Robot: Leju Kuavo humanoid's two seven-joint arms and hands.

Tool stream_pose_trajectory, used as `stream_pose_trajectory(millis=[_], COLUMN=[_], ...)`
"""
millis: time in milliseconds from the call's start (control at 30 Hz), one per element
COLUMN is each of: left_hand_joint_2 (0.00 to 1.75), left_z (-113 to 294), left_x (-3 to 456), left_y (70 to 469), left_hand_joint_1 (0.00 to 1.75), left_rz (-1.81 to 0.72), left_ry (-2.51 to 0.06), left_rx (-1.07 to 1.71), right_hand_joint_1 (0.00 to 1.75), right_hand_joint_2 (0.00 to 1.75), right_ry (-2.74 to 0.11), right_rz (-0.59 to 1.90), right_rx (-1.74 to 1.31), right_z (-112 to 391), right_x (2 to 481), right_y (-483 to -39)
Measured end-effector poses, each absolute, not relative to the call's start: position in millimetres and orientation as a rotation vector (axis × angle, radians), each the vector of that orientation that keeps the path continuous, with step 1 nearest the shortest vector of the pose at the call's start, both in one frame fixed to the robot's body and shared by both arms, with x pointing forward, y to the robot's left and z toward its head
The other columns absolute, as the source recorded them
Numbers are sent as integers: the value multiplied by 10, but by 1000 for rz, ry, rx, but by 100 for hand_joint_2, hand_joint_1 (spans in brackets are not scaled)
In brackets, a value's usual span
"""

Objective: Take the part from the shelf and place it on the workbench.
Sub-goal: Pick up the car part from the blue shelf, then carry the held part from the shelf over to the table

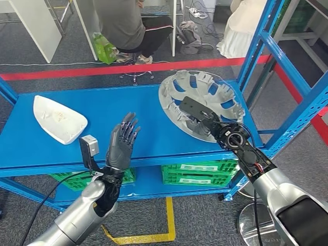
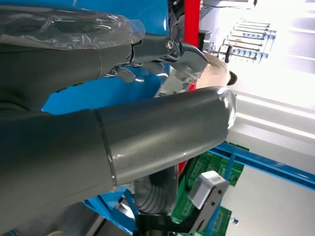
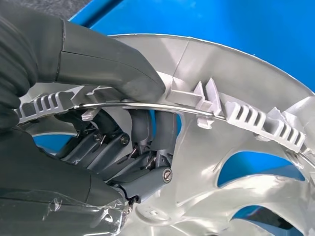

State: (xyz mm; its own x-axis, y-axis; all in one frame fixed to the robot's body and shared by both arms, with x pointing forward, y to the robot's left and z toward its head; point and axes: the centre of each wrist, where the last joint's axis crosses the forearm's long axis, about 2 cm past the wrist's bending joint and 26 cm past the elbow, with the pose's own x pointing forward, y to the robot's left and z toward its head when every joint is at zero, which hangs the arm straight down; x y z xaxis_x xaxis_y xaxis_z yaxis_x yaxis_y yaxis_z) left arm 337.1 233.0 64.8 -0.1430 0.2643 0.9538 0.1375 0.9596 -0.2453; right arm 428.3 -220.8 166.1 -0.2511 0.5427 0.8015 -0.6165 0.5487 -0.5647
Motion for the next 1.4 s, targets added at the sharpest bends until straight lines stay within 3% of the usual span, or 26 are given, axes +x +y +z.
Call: stream_pose_trajectory(millis=[1400], left_hand_joint_2=[0], left_z=[604], left_x=[3312], left_y=[2383], left_hand_joint_1=[0], left_rz=[124], left_ry=[-1705], left_rx=[-259], right_hand_joint_1=[175], right_hand_joint_2=[175], right_ry=[-1740], right_rz=[921], right_rx=[143], right_z=[2293], right_x=[4538], right_y=[-2111])
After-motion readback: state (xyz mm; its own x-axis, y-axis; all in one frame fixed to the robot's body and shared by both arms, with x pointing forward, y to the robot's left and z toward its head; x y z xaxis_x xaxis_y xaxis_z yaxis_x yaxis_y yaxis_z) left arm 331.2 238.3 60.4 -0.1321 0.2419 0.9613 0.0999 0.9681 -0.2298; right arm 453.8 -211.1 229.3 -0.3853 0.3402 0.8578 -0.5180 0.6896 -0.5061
